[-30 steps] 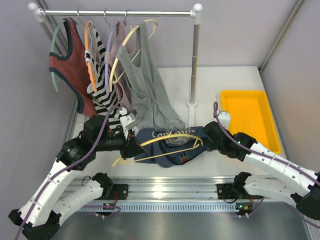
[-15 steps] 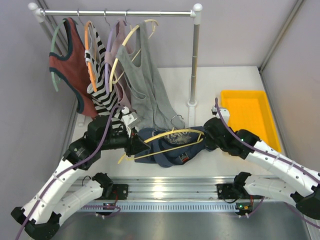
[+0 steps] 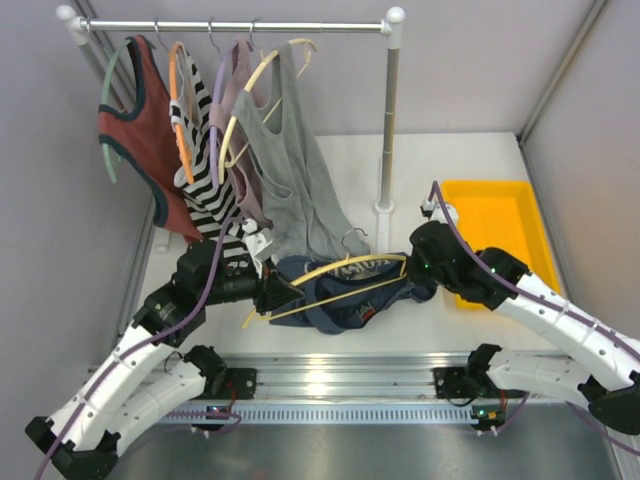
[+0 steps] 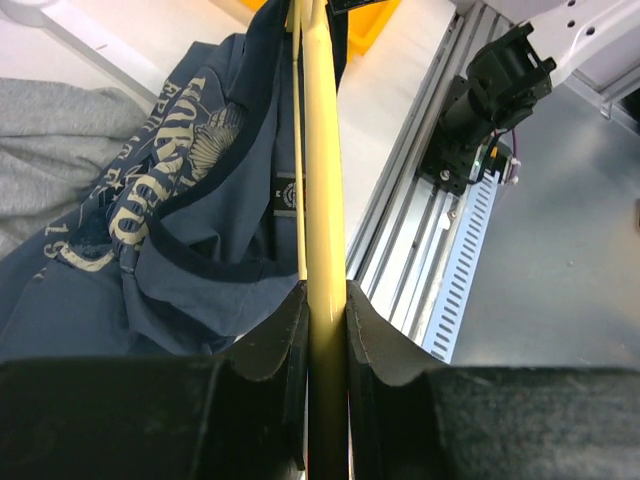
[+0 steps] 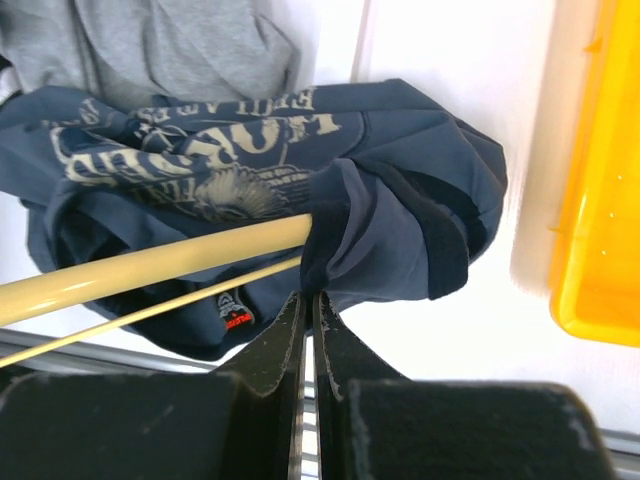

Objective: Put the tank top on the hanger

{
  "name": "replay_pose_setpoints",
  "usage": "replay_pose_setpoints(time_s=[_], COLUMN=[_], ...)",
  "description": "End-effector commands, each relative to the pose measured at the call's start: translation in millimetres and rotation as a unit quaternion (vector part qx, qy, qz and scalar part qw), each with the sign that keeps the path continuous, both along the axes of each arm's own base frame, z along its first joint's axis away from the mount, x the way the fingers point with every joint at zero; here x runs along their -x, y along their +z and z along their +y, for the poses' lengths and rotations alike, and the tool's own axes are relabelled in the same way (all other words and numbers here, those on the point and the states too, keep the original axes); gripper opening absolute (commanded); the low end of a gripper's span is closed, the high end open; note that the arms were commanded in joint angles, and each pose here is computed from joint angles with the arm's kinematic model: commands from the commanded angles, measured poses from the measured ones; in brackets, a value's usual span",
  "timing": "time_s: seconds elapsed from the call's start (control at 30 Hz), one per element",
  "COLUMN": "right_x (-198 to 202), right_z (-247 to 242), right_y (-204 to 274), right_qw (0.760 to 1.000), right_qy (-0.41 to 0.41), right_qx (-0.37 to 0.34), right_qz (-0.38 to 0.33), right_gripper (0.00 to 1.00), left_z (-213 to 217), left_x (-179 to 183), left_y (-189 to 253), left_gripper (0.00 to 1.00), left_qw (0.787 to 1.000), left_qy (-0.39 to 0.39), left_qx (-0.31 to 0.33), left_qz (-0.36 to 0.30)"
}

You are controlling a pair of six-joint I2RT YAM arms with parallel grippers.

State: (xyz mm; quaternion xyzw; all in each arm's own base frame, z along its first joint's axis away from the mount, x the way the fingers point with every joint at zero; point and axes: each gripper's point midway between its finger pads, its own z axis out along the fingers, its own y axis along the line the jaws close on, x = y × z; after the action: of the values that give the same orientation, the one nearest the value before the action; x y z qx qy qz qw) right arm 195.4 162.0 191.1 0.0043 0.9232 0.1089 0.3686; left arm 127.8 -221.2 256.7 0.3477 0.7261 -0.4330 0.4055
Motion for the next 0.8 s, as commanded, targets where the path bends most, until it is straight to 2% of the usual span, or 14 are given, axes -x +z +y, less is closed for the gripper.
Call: replay_pose_setpoints(time_s=[0.0, 0.13, 0.27, 0.43, 0.77], right_x=[-1, -6, -10, -16, -21], right_z=[18, 25, 28, 28, 41], right_y=[24, 32, 34, 44, 69], right_qw=[0.999, 0.999, 0.999, 0.999, 0.997], right_qy=[0.029, 0.035, 0.036, 0.028, 0.046], right_qx=[-0.026, -0.032, -0.027, -0.026, -0.051], right_qz=[-0.009, -0.013, -0.016, -0.027, -0.043], right_gripper=[0.01, 0.00, 0.01, 0.01, 0.01], left_z=[-10, -10, -13, -14, -25], left_x=[-5, -7, 1, 3, -7], left_y=[37, 28, 23, 18, 24], left_gripper=[0.00, 0.00, 0.00, 0.00, 0.00], left_qw=[0.994, 0.992, 0.991, 0.992, 0.990], left_qy=[-0.006, 0.004, -0.018, -0.024, -0.007], left_qx=[0.079, 0.094, 0.108, 0.104, 0.125], left_qz=[-0.074, -0.078, -0.075, -0.063, -0.065])
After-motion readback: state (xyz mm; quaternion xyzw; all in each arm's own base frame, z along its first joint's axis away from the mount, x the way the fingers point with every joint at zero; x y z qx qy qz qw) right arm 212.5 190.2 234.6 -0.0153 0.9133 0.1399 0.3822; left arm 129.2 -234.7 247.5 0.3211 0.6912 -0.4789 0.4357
